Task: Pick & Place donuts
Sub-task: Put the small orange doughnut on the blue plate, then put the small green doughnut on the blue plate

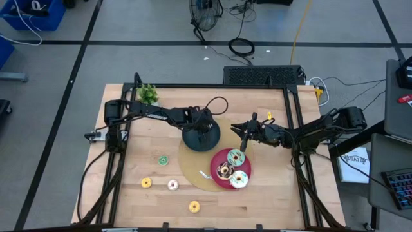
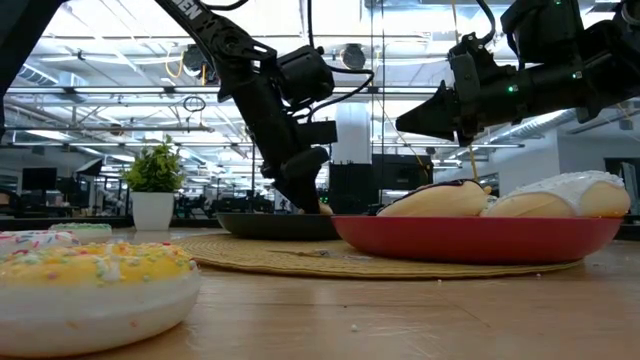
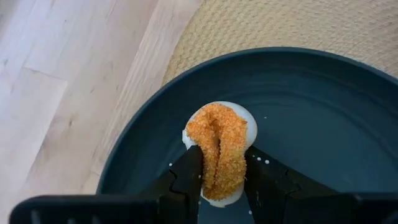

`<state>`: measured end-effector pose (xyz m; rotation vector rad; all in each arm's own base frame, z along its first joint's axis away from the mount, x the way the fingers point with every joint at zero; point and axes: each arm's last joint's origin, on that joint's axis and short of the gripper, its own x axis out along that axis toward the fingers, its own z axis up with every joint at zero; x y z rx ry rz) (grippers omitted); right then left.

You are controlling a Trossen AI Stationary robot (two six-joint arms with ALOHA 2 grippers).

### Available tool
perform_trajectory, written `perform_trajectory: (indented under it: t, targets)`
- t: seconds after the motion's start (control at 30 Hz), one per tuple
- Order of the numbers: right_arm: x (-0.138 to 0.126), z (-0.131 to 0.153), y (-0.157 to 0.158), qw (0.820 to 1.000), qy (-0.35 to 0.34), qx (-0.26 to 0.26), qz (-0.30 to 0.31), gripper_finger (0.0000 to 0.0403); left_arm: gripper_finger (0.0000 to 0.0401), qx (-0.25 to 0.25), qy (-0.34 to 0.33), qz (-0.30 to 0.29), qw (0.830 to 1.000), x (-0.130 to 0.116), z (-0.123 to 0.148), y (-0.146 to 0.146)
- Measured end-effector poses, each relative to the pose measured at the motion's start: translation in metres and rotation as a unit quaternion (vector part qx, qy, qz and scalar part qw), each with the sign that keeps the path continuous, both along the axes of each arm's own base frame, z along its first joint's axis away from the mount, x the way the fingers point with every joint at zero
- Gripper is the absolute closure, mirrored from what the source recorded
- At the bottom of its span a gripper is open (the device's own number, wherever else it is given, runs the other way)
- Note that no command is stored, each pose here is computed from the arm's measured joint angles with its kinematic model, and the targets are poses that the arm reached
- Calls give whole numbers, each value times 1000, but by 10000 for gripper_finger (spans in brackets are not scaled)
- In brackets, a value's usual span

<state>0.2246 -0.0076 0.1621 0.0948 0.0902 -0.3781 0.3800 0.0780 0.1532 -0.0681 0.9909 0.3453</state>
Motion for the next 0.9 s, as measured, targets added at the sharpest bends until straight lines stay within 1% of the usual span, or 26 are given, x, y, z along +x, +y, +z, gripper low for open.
perform_trajectory:
  t: [0.13,0.2,0.3,0.43,0.6,0.73,0.9]
  targets:
    - [0,0,0,1000,0,0,0,348,291,-7,-3,10,1000,0,0,0]
    - [0,0,0,1000,0,0,0,348,283,-7,-2,13,1000,0,0,0]
    - [0,0,0,1000,0,0,0,348,251,-8,-2,14,1000,0,0,0]
    - [0,0,0,1000,0,0,0,348,193,-8,-1,14,1000,0,0,0]
    - [0,0,0,1000,0,0,0,348,135,8,2,21,1000,-1,0,1]
    - [0,0,0,1000,0,0,0,348,106,22,3,24,999,-1,2,2]
    - [0,0,0,1000,0,0,0,348,86,33,7,15,999,-2,5,2]
